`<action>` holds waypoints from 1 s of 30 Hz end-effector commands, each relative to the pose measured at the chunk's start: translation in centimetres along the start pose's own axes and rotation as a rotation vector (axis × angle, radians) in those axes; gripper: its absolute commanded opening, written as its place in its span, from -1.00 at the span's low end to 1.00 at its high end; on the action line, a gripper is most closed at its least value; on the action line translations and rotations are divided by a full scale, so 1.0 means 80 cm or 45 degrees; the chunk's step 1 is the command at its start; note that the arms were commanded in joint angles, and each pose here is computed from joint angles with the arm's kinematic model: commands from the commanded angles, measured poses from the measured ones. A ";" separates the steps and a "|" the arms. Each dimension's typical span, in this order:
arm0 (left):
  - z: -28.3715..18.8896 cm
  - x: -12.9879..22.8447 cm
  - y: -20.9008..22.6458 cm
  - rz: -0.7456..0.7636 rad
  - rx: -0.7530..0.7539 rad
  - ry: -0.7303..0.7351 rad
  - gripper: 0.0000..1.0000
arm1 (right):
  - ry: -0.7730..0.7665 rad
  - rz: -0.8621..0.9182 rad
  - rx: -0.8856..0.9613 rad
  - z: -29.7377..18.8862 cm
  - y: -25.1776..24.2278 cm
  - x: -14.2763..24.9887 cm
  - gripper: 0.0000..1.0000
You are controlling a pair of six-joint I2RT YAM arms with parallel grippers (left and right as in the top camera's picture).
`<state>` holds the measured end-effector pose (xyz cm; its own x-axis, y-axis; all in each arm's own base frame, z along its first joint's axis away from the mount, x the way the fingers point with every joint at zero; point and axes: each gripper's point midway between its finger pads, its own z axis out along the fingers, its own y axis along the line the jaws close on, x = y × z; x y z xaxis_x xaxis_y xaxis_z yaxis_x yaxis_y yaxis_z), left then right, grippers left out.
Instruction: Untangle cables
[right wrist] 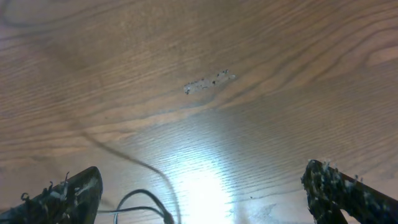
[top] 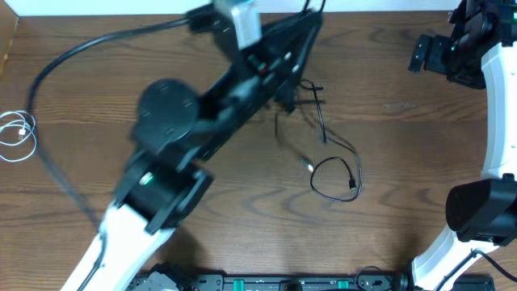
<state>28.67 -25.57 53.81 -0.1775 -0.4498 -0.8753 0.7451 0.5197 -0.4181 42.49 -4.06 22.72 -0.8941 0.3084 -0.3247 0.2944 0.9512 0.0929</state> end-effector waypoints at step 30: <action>-0.140 0.200 0.216 0.300 -1.144 0.972 -0.85 | -0.014 -0.006 -0.003 -0.001 0.001 -0.003 0.99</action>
<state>31.51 -17.11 29.84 -0.6598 0.0854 -0.7466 0.1840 0.9816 -0.0503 42.59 -4.07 22.75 -0.8926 0.3086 -0.3285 0.2943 0.9511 0.0938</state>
